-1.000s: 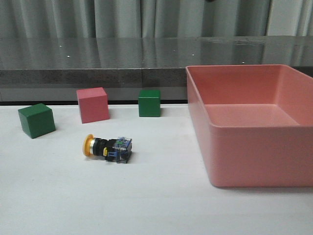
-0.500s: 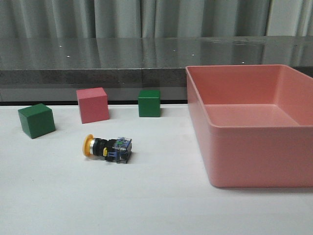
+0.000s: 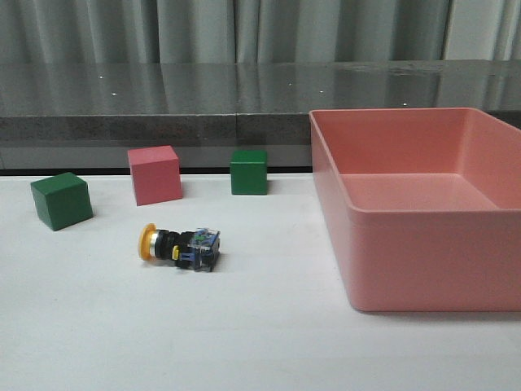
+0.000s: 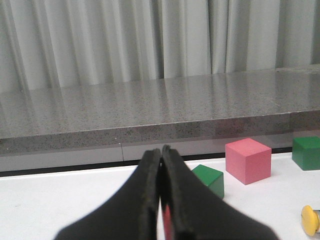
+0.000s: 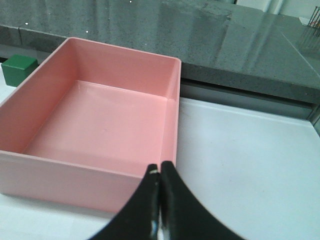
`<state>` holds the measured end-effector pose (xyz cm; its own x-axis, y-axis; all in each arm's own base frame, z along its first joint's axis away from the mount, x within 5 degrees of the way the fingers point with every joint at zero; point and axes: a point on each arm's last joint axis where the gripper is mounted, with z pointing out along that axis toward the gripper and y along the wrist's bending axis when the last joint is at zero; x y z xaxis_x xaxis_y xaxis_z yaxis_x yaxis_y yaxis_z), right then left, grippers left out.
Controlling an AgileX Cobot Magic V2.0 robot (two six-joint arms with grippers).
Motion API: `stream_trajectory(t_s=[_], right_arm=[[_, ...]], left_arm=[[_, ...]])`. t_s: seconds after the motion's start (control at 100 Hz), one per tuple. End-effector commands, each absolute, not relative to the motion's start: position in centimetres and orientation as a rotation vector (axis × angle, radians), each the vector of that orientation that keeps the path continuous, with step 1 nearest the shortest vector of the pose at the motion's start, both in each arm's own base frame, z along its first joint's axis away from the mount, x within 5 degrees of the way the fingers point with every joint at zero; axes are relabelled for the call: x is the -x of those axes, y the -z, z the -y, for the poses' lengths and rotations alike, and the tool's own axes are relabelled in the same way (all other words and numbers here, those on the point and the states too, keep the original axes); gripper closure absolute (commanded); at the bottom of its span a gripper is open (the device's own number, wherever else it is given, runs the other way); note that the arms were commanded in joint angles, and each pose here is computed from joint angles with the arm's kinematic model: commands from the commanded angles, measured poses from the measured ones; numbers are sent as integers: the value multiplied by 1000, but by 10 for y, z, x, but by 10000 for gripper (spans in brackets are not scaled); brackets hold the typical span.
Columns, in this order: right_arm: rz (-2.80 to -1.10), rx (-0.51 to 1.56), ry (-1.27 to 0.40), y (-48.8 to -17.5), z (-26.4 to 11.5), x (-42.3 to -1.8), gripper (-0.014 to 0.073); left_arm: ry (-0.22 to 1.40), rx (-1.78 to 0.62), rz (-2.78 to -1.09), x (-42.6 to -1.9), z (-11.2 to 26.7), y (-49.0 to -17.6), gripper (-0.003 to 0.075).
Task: Place and stand button with both arms
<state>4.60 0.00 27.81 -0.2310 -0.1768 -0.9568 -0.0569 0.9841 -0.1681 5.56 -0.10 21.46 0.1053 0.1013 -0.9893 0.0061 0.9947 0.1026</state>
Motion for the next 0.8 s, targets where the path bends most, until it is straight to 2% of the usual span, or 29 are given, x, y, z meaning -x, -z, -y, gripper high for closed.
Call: stream_trajectory(t_s=[0.0,0.15,0.3,0.54,0.73,0.79], right_arm=[[-1680,161,135,-295,1,-47,657],[-1666,160,135,-296,1,-47,657],[-1667,160,135,-296,1,-47,657],[-1668,160,135,-296,1,-47,657],[-1670,160,135,-296,1,-47,657],[-1671,160,135,-296,1,-47,657]], left_arm=[[-41,-63,-1395,-54,1,-209,739],[185,181,-1286,-52,-3,-220,740],[183,147,-1294,-48,-1,-241,740],[183,100,-1543,-63,4,-294,740],[73,-43,-1795,-121,7,-330,734],[32,-117,-1843,-140,9,-340,690]])
